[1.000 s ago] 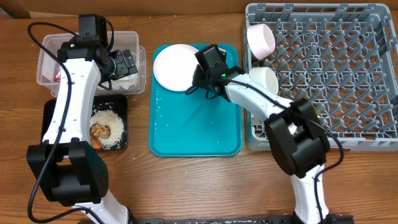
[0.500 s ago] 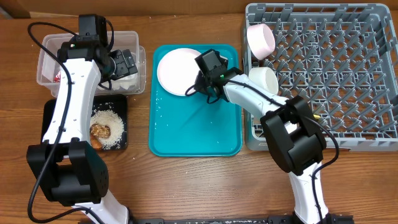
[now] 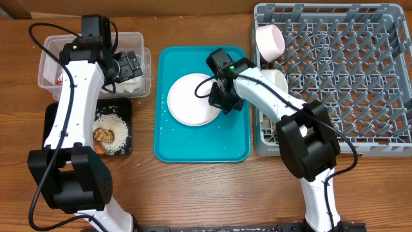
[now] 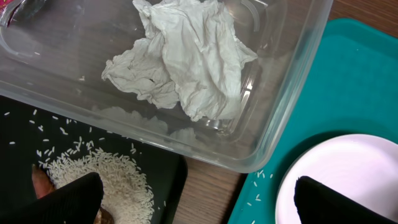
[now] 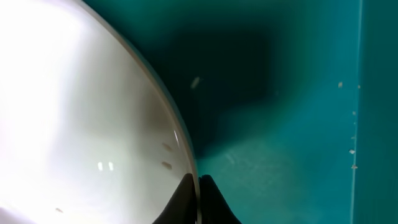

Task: Sort waste into correct bins and load items into the dishwasher
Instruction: 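Lift the pink plate with right gripper and stand it upright in rack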

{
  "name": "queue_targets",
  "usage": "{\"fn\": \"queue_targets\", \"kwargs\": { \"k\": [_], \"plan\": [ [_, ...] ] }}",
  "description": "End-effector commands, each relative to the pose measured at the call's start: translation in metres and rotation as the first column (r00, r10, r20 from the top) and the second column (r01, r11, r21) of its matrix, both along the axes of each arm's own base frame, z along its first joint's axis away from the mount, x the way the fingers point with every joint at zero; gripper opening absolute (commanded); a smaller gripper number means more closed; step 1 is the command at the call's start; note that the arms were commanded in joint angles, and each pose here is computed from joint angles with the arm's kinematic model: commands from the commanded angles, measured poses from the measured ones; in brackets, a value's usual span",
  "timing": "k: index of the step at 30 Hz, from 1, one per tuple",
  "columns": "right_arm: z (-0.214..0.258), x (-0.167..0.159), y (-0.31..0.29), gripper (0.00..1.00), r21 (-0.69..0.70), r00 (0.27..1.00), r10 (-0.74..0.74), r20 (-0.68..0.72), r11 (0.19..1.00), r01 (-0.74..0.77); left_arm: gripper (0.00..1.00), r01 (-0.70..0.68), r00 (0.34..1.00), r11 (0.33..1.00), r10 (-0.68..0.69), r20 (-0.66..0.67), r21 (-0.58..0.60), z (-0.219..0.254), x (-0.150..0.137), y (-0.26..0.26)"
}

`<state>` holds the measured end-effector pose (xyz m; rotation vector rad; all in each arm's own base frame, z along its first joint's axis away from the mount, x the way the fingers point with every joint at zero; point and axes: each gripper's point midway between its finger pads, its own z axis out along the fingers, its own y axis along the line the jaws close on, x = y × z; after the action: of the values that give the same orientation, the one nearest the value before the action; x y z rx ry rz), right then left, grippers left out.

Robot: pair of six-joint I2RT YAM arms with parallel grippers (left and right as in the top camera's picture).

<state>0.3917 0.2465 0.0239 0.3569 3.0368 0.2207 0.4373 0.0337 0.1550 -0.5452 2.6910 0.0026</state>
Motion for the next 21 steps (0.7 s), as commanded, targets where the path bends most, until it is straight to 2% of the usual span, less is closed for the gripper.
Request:
{"fn": "queue_targets", "kwargs": {
  "k": [1,8,14,21],
  "plan": [
    [0.035,0.016,0.003,0.04,-0.004,0.99,0.1,0.1,0.995,-0.1,1.0,0.008,1.0,1.0,-0.009,0.026,0.019,0.01,0.004,0.003],
    [0.115,0.029,-0.023,0.04,-0.112,0.945,0.145,0.294,0.987,-0.116,1.0,0.008,1.0,1.0,-0.009,0.026,0.019,0.01,0.004,0.003],
    [0.203,0.029,-0.086,0.04,-0.315,0.86,0.099,0.501,0.946,0.075,1.0,0.008,1.0,1.0,-0.009,0.026,0.019,0.01,0.004,0.003],
    [0.276,0.02,-0.149,0.04,-0.437,0.744,0.066,0.665,0.842,0.316,1.0,0.008,1.0,1.0,-0.009,0.026,0.019,0.01,0.004,0.003]
  ]
}}
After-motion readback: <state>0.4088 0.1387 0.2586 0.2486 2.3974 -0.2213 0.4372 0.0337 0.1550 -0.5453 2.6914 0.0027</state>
